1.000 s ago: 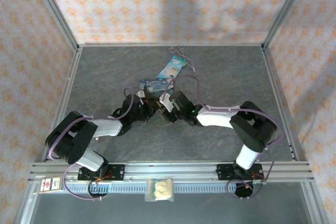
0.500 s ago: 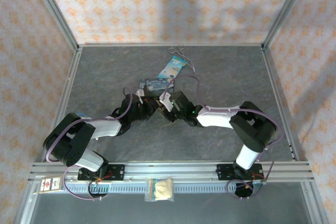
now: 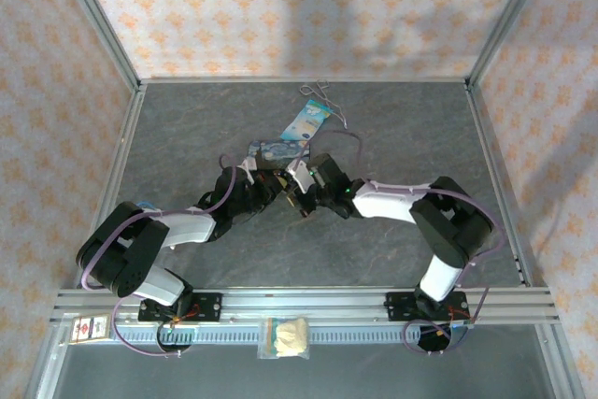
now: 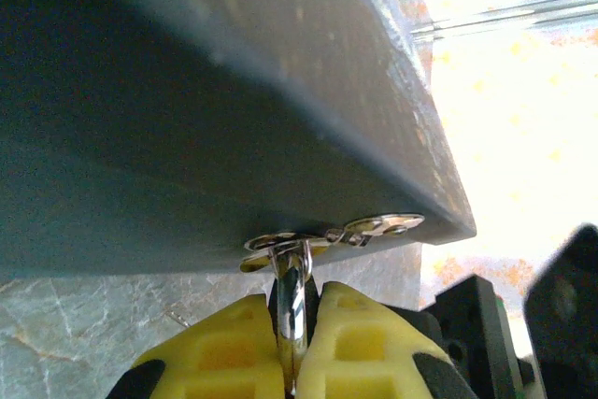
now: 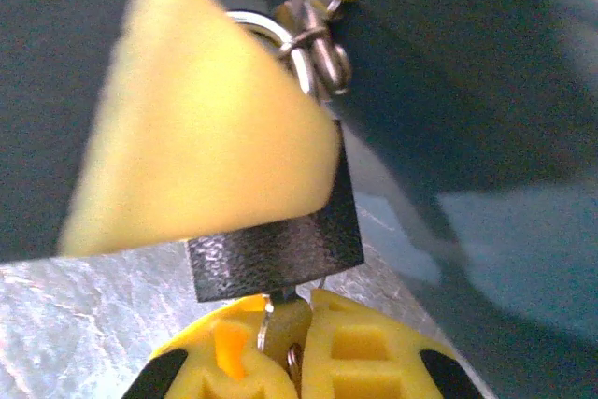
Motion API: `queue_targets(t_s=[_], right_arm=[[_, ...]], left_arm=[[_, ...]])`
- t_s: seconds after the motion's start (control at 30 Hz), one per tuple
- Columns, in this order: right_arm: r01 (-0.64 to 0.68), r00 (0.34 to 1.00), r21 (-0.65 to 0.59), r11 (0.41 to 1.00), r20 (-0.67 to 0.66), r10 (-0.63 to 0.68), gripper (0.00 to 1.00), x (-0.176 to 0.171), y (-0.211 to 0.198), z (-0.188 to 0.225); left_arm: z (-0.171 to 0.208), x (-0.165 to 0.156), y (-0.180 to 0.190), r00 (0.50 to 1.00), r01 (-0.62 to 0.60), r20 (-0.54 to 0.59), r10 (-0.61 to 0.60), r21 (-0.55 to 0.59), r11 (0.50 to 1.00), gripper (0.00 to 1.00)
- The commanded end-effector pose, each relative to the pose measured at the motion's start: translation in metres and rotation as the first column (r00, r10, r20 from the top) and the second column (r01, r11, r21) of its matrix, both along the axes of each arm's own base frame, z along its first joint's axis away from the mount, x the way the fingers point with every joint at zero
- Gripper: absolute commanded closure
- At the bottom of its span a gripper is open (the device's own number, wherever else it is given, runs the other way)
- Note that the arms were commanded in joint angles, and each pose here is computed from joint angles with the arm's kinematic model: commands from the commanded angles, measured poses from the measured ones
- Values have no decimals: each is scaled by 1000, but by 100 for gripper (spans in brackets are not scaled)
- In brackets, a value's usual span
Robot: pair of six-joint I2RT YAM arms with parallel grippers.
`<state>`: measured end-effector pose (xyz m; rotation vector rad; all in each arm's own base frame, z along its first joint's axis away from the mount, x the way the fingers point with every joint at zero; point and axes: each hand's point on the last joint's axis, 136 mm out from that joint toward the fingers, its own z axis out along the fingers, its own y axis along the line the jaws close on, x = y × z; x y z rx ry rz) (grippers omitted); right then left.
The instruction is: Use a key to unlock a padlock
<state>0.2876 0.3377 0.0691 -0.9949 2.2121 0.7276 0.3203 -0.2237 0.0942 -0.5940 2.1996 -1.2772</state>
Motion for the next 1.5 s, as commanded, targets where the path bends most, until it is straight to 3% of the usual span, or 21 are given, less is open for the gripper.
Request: queue_targets(t_s=[0.0,0.13,0.3,0.9,1.07,1.13,1.37,1.47], right_arm=[[-25,982,167,986,-178,55,100,11,10,19],[-72,939,256,964,-310,152,100,3,13,21],[-79,903,345,935,-373,214,100,1,10,31],[-116,860,389,914,-421,288,100,0,13,45],[-105,872,357,928,-416,259,100,5,11,43],[-91,881,335,938,-412,232,94,8,9,41],[-7,921,261,965,-373,108,55,20,-1,39],[29,932,241,970,-357,61,51,24,-6,42]], left_arm=[[6,-11,-5,992,89,83,-91,27,996,100],[8,-17,-7,977,141,149,-150,69,988,100],[11,-23,-8,961,172,209,-182,68,983,100],[34,-38,-19,881,277,401,-249,-10,961,100],[29,-34,-21,891,271,389,-235,-40,962,100],[25,-30,-19,904,246,370,-216,-36,969,100],[-4,-15,-3,963,114,241,-118,32,993,100],[-14,-9,4,981,61,183,-70,57,996,100]])
